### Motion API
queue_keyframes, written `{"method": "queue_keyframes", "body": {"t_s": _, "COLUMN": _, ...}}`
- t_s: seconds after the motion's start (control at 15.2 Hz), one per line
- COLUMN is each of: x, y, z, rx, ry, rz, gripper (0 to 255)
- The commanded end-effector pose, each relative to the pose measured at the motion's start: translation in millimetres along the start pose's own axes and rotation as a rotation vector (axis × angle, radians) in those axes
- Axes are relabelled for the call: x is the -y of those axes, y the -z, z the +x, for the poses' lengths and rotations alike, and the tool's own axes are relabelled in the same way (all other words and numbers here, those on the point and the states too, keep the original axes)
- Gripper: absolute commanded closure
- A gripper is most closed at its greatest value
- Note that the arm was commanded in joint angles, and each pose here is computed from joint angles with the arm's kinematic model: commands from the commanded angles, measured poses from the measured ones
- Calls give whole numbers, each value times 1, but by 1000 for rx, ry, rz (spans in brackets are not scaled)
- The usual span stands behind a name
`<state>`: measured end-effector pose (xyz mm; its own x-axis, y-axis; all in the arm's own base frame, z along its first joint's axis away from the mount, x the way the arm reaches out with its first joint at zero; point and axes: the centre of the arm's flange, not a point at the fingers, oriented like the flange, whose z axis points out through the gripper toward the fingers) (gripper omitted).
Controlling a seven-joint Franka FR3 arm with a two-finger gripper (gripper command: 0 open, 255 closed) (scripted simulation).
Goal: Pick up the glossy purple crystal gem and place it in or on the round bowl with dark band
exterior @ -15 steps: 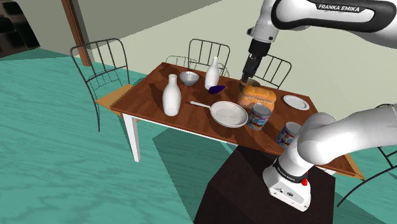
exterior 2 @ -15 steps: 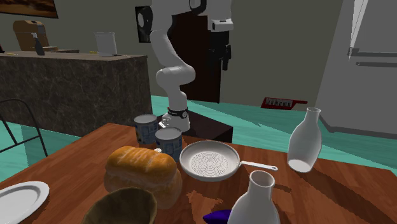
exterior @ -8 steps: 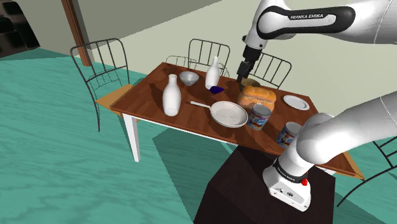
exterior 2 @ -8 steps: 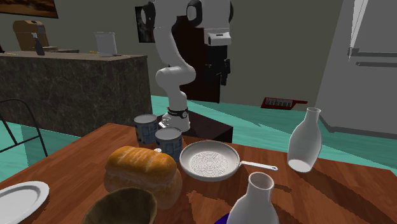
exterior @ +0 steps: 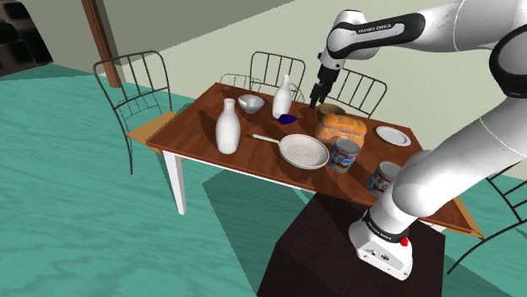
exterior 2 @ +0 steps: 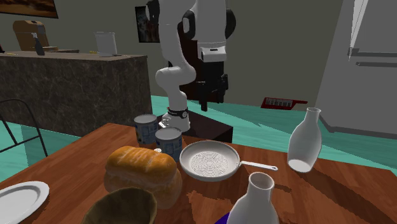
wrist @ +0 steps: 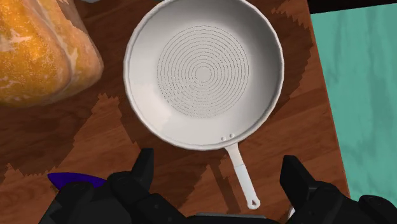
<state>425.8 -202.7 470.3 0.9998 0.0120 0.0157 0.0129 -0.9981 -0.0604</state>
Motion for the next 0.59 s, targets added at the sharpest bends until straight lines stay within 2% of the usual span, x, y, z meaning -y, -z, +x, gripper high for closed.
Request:
{"method": "queue_keyframes", "body": {"t_s": 0.0, "x": -22, "y": -13, "z": 9, "rx": -5, "ry": -9, "rz": -7, "gripper": 0}}
{"method": "queue_keyframes", "body": {"t_s": 0.53, "x": -107, "y": -53, "z": 48, "rx": -25, "ry": -46, "rz": -29, "gripper": 0}}
